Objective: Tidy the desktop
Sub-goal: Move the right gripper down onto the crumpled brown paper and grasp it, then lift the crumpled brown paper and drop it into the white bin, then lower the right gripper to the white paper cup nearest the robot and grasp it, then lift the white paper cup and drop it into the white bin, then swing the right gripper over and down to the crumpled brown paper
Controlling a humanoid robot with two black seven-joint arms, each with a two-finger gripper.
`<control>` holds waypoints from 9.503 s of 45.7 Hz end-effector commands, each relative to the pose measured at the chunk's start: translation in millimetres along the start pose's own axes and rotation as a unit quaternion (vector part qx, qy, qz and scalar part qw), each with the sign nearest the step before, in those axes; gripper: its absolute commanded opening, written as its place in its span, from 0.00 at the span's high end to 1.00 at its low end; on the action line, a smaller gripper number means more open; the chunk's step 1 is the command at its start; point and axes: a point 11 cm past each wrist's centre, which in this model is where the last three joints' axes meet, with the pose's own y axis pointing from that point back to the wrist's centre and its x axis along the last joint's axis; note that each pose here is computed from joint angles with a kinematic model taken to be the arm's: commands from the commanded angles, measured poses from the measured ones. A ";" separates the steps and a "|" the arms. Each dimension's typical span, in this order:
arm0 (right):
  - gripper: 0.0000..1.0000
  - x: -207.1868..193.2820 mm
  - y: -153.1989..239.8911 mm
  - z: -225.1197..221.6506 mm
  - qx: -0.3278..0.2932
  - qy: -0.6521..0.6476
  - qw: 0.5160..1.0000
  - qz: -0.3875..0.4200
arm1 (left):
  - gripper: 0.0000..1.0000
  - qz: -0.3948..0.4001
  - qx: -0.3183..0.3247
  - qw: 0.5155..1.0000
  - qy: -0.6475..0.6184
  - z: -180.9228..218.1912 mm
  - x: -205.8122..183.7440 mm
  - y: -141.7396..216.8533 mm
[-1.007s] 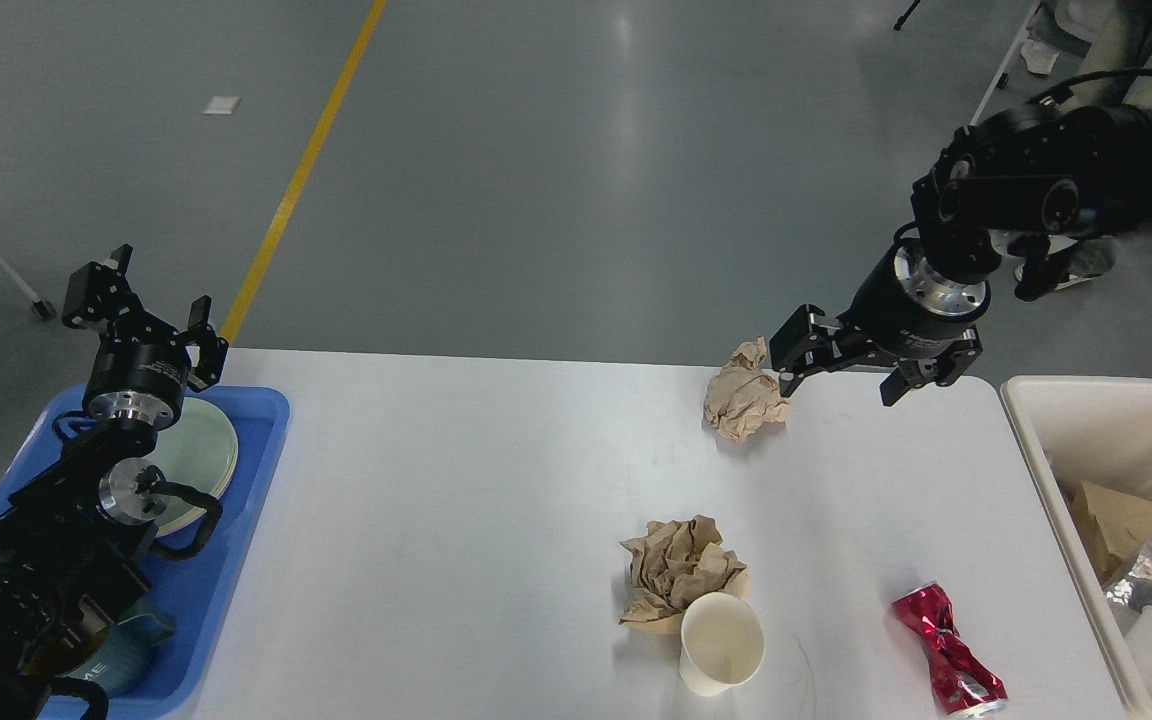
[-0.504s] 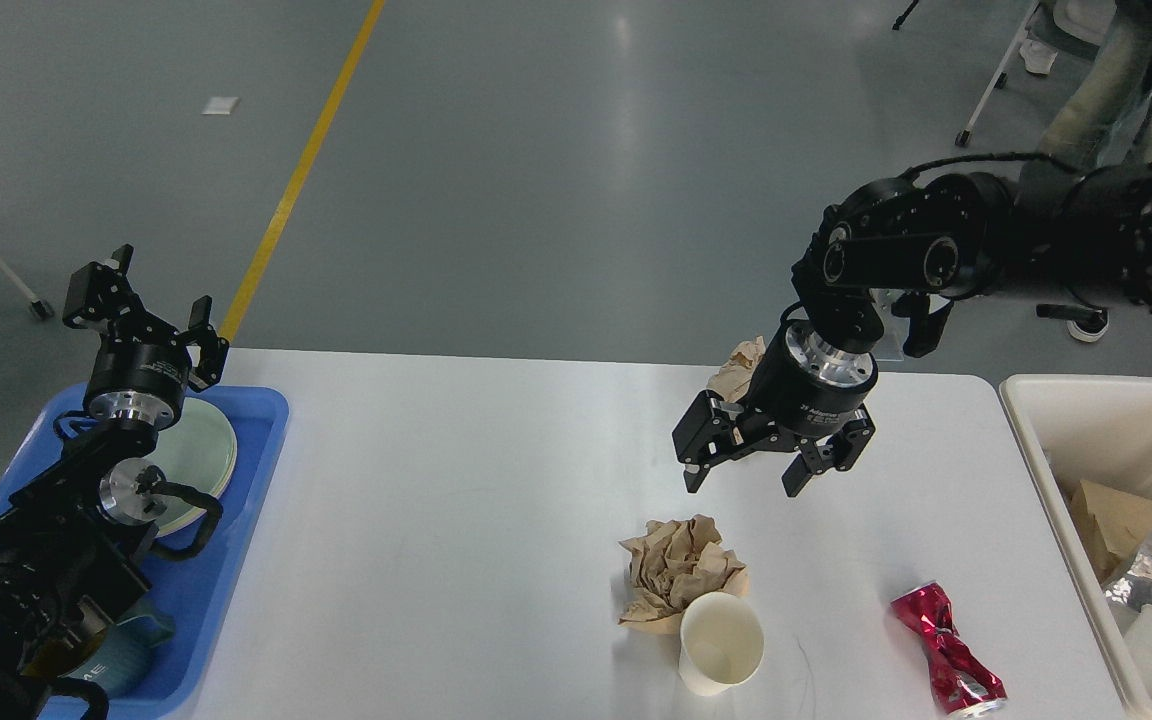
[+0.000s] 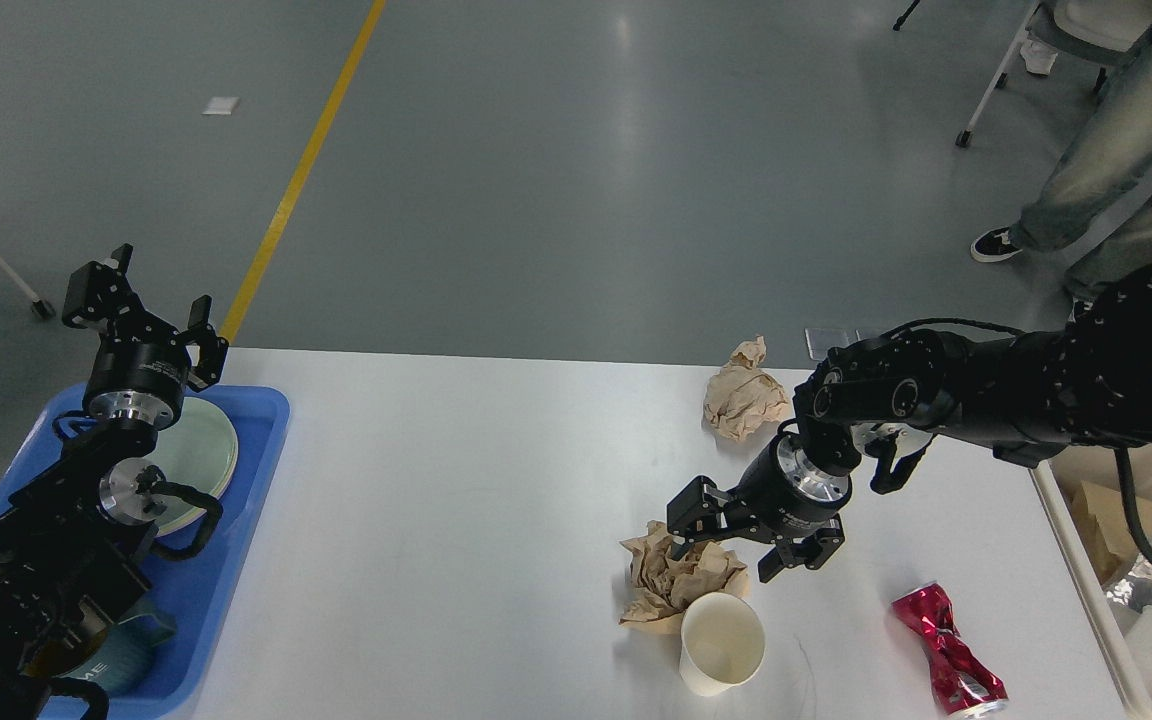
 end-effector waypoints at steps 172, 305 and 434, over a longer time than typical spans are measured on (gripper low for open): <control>0.00 78.9 176.4 93.1 -0.088 -0.016 0.956 0.281 | 0.04 0.000 0.000 1.000 0.000 0.0 -0.1 -0.1; 1.00 -31.1 4.1 49.0 -0.008 -0.042 0.999 0.013 | 0.04 0.000 0.000 1.000 0.000 0.0 -0.1 -0.1; 0.00 88.7 259.4 -14.7 -0.038 0.022 0.957 0.288 | 0.04 0.000 0.000 1.000 0.000 0.0 -0.1 -0.1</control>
